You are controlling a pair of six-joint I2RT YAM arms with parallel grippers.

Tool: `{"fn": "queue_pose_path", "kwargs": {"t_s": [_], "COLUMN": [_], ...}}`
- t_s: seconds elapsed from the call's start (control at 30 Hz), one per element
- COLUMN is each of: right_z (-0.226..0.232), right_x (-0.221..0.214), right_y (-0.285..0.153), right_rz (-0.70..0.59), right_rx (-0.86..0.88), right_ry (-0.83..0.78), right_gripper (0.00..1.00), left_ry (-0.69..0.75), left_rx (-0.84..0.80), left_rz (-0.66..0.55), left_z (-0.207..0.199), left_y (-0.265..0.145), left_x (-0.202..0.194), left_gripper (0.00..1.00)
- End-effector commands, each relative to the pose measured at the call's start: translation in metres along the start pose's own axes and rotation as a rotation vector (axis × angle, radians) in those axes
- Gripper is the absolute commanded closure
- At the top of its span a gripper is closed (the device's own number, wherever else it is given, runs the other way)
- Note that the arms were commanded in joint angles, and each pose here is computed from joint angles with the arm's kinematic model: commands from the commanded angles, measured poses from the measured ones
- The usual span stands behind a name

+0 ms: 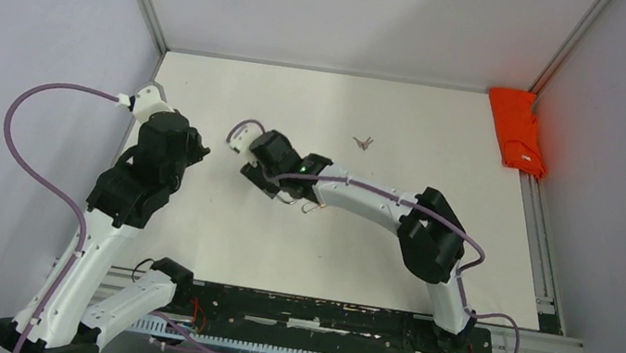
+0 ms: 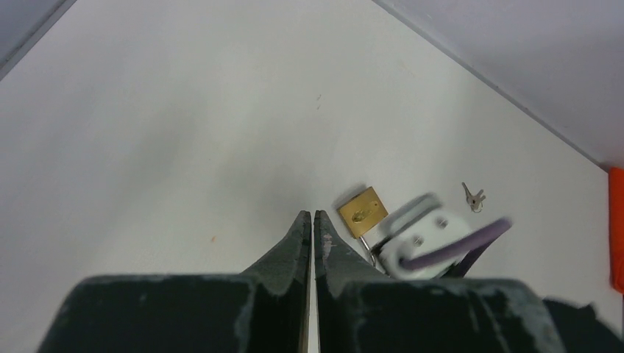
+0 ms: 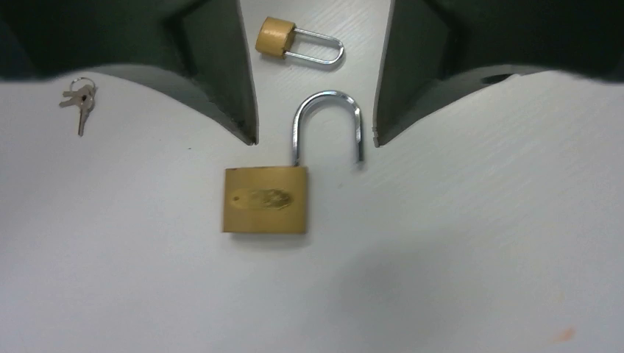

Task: Unlock with the key
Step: Move the lock to the center of the board.

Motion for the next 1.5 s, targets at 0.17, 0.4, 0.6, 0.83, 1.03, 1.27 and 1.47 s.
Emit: {"fn": "queue_pose_path", "kwargs": {"t_s": [0.17, 0.4, 0.6, 0.83, 1.03, 1.27, 1.47], "right_z": [-0.056, -0.053, -0.046, -0.064, -0.063, -0.082, -0.097], "right_x": [0.018, 0.0, -0.02, -0.029, -0.047, -0.053, -0.063], "right_y": [0.041, 0.062, 0.075, 0.09, 0.098, 0.099, 0.098], "right_rz": [0.038, 0.106, 0.154, 0.187, 0.226, 0.236, 0.258], "right_rx": [-0.055, 0.023, 0.041, 0.014, 0.072, 0.004, -0.085], "right_ry": [0.026, 0.05, 0.058, 0.115, 0.184, 0.406, 0.555], "right_gripper": [0.16, 0.05, 0.04, 0.03, 0.21, 0.89, 1.0], "left_ry": [-0.023, -0.007, -0.005, -0.002, 0.006, 0.017, 0.028], "left_rx": [-0.014, -0.01, -0.017, -0.028, -0.031, -0.049, -0.081], "left_rz": [-0.069, -0.051, -0.052, -0.048, -0.045, -0.042, -0.028], "left_z": [-0.002, -0.003, -0.004, -0.005, -0.006, -0.01, -0.017], "left_y": [-0.009, -0.004, -0.004, -0.004, -0.002, 0.0, 0.005], "left_x": [0.02, 0.015, 0.016, 0.015, 0.013, 0.013, 0.01], "left_gripper": [0.89, 0.89, 0.88, 0.89, 0.89, 0.89, 0.89]}}
Point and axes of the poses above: each gripper's point midway between its finger pads, its own y axis out along the fingers, its own z axis along the line the jaws close on, x = y × z, the point moved 4 cm from there along -y, back along the fingers, and after that the axes turned 9 degrees about y, right-handed, at the moved point
